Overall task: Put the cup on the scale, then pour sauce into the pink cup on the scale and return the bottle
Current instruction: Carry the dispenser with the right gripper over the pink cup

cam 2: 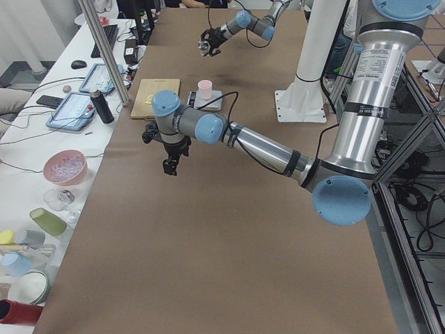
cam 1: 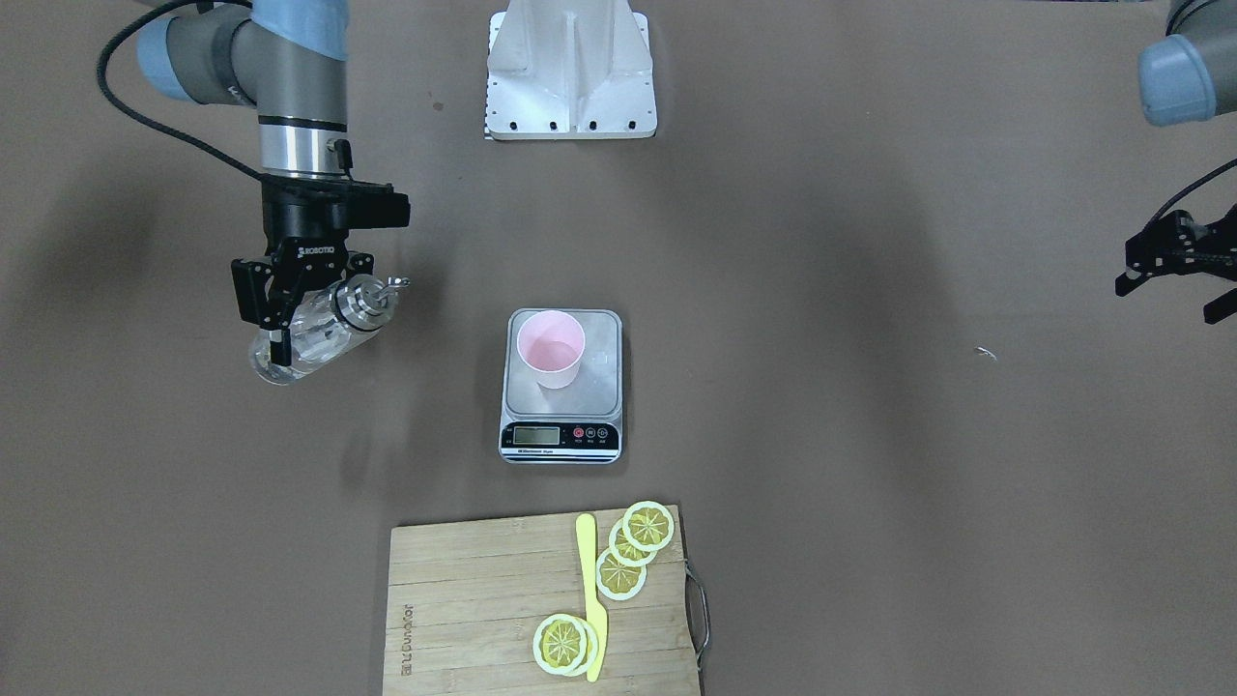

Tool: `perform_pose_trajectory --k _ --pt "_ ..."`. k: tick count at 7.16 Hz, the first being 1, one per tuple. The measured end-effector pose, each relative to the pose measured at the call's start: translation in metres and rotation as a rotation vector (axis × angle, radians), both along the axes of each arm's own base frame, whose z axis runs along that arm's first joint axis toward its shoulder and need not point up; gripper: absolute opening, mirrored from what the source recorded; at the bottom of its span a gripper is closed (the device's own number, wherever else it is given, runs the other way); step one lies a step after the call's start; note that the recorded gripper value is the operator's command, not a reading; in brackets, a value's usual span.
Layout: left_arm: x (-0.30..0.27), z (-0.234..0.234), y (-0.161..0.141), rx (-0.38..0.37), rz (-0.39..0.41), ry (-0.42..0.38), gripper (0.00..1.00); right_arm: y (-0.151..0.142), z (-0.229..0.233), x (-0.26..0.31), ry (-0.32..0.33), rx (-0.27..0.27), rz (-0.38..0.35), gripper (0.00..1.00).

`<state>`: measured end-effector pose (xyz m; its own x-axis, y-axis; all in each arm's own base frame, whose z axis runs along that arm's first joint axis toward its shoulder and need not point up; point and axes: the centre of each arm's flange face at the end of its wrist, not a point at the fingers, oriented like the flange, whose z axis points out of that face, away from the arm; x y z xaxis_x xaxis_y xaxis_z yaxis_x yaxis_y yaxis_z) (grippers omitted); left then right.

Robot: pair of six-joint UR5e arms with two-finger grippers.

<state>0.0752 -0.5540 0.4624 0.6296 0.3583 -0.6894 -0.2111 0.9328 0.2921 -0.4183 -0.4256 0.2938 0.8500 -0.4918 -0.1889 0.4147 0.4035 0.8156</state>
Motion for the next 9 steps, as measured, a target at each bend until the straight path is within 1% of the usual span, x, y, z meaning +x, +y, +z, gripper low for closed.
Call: perform_pose_trajectory --k 1,3,4,8,9 --pt "-0.004 0.006 0.003 -0.002 0.001 -0.002 0.97 0.008 -0.011 -0.015 0.063 -0.002 -0.003 0.03" --pt "-0.007 0.013 0.007 -0.006 -0.001 -0.004 0.97 0.018 -0.013 -0.031 0.132 0.002 -0.014 0.03" --pt "-0.008 0.015 0.008 -0.009 -0.001 -0.005 0.97 0.017 -0.013 -0.039 0.173 0.008 -0.016 0.03" --pt "-0.010 0.023 0.012 -0.012 -0.003 -0.008 0.97 -0.014 -0.033 -0.075 0.354 0.034 -0.005 0.01" --pt "-0.010 0.024 0.012 -0.011 -0.003 -0.008 0.97 -0.019 -0.035 -0.080 0.383 0.038 -0.006 0.01"
